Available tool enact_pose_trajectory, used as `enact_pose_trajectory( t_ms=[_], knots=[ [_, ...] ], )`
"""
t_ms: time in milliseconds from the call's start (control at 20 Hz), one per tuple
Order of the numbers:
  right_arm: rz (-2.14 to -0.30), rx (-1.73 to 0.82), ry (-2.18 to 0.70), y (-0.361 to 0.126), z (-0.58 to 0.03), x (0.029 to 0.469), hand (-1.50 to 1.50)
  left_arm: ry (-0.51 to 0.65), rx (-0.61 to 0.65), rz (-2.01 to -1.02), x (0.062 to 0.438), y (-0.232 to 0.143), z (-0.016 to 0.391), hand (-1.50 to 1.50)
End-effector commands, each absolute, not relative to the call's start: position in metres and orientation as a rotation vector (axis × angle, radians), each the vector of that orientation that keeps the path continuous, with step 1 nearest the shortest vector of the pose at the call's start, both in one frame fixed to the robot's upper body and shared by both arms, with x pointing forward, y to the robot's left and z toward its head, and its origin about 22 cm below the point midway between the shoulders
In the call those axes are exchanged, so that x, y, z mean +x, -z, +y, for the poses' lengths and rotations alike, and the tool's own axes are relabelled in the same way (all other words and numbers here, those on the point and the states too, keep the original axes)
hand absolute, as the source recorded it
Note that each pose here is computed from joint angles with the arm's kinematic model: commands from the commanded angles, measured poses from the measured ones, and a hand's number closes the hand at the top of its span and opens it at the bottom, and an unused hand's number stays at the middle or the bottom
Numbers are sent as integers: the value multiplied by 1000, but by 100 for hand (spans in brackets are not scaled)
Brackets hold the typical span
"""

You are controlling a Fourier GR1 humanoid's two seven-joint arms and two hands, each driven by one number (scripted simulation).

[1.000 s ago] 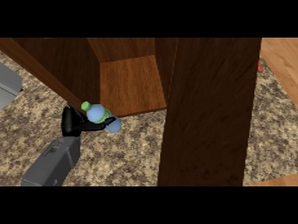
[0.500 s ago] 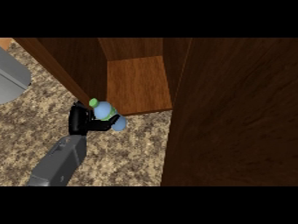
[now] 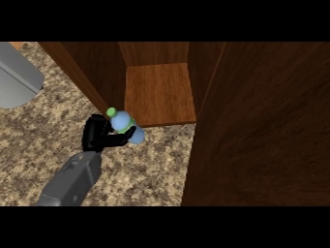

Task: Pick up the bottled water, place it into the cabinet and close the cabinet

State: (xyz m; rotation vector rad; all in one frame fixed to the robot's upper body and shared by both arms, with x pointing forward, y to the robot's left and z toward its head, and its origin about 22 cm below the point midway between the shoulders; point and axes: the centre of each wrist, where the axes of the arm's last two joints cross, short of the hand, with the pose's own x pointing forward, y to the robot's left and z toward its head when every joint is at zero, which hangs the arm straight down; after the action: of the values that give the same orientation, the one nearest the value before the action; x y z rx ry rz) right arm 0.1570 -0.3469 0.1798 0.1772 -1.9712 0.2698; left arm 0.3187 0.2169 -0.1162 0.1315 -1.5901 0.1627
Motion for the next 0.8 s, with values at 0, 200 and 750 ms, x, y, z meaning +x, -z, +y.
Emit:
enact_pose_trajectory(
  t_ms=[0,200,750],
  knots=[
    [-1946,197,-290,-182,-343,154,150,-164,-256,-1826,365,56,133,150],
    [-1949,219,-353,-189,-335,144,150,-158,-330,-1795,354,68,137,150],
    [-1919,251,-390,-195,-319,132,150,-89,-504,-1751,324,95,144,-150]
  ],
)
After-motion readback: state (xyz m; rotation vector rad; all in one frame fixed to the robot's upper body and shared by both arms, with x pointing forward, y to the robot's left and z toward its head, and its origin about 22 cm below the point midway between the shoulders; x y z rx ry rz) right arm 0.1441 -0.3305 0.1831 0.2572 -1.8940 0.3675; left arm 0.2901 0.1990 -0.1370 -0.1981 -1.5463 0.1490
